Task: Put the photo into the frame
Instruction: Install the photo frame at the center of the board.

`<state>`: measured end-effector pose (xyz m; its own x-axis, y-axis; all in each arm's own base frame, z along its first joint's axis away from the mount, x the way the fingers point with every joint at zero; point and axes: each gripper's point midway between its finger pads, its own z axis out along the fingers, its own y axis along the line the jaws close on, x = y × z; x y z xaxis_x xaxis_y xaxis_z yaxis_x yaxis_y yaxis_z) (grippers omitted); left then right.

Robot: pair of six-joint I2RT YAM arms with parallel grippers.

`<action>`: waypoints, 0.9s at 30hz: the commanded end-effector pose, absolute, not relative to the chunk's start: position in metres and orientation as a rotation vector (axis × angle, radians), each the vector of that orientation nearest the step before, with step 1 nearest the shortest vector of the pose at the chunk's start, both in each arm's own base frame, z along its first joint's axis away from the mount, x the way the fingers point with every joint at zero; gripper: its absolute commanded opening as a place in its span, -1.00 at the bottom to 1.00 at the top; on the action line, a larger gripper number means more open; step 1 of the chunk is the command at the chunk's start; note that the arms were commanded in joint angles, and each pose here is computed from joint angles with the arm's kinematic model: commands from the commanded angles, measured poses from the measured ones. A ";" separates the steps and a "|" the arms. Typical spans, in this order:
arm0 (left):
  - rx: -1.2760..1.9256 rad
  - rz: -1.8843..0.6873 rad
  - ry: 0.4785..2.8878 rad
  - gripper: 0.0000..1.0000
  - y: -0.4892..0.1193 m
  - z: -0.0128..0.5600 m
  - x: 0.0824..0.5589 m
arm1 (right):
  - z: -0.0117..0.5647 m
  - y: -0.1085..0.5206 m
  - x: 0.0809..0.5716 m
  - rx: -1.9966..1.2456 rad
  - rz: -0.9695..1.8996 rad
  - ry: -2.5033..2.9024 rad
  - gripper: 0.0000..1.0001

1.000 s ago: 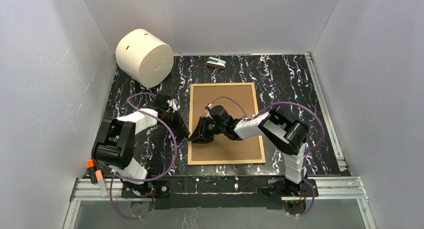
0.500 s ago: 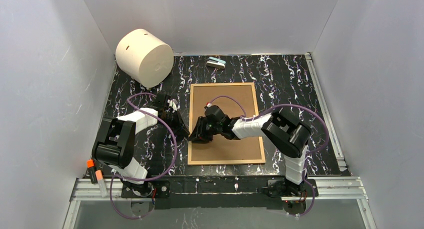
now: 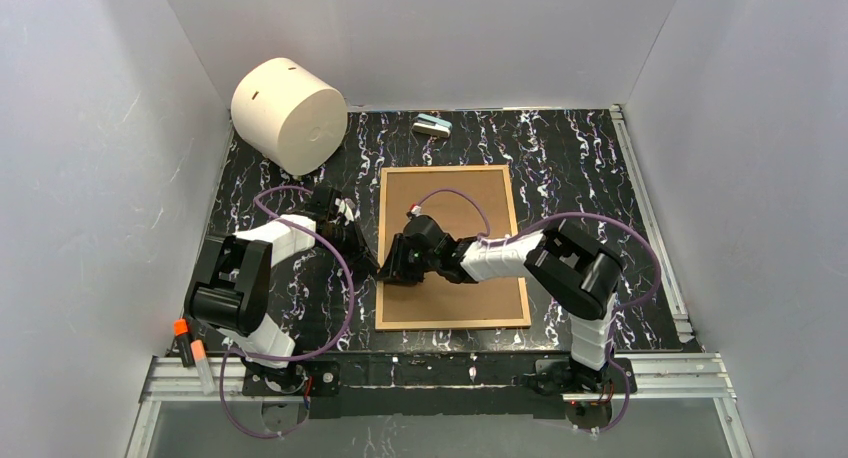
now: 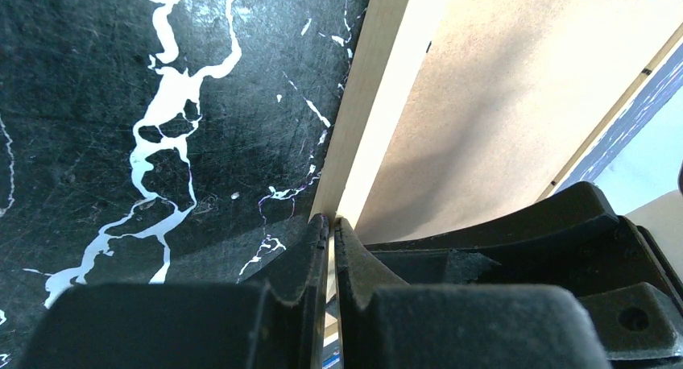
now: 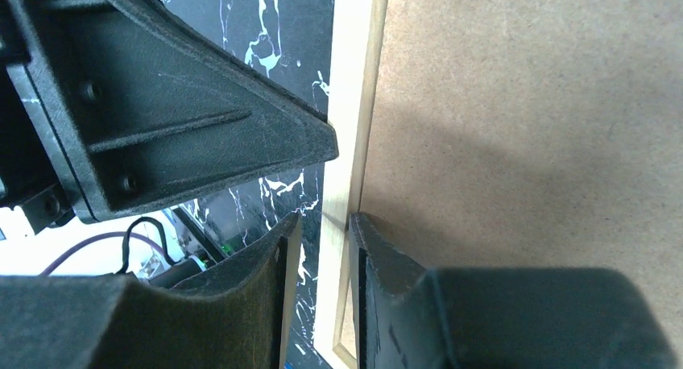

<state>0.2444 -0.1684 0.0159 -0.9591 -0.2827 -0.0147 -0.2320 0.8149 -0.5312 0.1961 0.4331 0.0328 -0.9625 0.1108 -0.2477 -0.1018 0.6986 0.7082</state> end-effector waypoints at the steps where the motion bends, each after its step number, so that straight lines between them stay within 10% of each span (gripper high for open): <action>1: -0.440 -0.402 3.126 -0.99 -0.124 -0.043 0.194 | -0.050 0.351 0.182 -0.044 0.622 2.810 -0.23; 8: -0.356 -0.669 3.027 -0.69 -0.152 -0.021 0.212 | 0.021 0.398 0.193 -0.053 1.098 2.652 -0.29; 14: -0.317 -0.754 2.994 -0.41 -0.161 -0.013 0.216 | 0.060 0.417 0.200 -0.112 1.302 2.532 -0.74; 27: -0.403 -0.594 3.101 -0.72 -0.143 -0.036 0.196 | 0.061 0.435 0.183 -0.181 1.536 2.501 -0.80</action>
